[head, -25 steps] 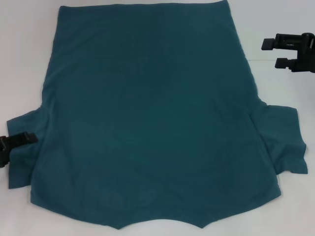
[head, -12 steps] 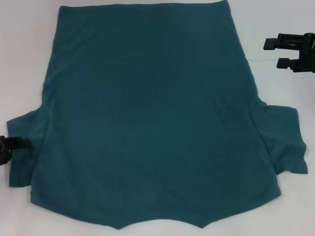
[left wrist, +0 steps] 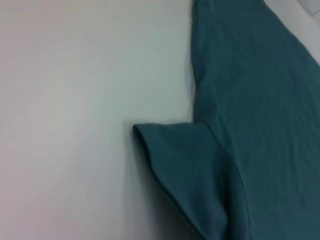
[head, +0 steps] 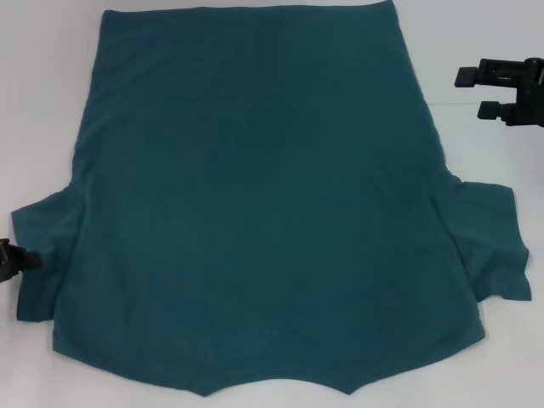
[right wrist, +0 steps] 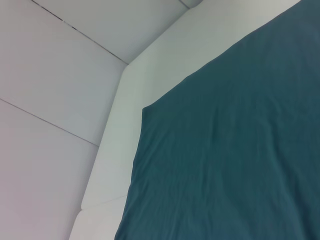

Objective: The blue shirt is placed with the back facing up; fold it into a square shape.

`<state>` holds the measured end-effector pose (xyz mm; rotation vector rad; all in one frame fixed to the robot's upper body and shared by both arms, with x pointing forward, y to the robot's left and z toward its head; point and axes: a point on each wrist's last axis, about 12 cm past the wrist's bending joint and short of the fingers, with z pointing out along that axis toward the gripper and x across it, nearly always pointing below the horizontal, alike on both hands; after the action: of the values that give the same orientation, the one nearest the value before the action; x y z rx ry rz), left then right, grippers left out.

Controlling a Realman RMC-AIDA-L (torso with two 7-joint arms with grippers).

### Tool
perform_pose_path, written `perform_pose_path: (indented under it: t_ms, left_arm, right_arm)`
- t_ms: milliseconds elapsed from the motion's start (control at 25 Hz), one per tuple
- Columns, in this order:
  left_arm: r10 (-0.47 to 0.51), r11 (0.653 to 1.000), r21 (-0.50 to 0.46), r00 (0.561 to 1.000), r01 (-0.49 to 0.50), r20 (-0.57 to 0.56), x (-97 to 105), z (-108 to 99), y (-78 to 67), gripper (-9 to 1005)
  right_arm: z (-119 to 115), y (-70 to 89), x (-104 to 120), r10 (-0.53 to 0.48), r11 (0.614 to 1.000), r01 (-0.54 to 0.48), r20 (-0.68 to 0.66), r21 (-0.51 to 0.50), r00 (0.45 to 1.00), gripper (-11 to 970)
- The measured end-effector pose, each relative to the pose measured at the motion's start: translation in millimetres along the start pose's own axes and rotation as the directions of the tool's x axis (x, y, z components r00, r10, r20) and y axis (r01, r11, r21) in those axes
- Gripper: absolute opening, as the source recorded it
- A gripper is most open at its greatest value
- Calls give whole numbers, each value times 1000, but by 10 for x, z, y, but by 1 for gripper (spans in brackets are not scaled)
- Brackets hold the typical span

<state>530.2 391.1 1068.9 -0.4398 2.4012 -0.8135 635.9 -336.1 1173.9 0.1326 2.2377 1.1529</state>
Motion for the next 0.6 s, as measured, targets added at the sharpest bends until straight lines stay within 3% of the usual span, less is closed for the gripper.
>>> perform_pose_path:
  t_ms: [240, 600]
  left_arm:
    - [158, 983, -91, 987, -161, -41, -189, -54, -107, 3]
    - [331, 893, -275, 934, -355, -132, -461, -67, -250, 3]
  right_arm:
    - [2, 0, 8, 1, 1000, -1, -3, -2, 1000, 912]
    - [-12, -14, 3, 3, 1000, -3, 3, 3, 1000, 911]
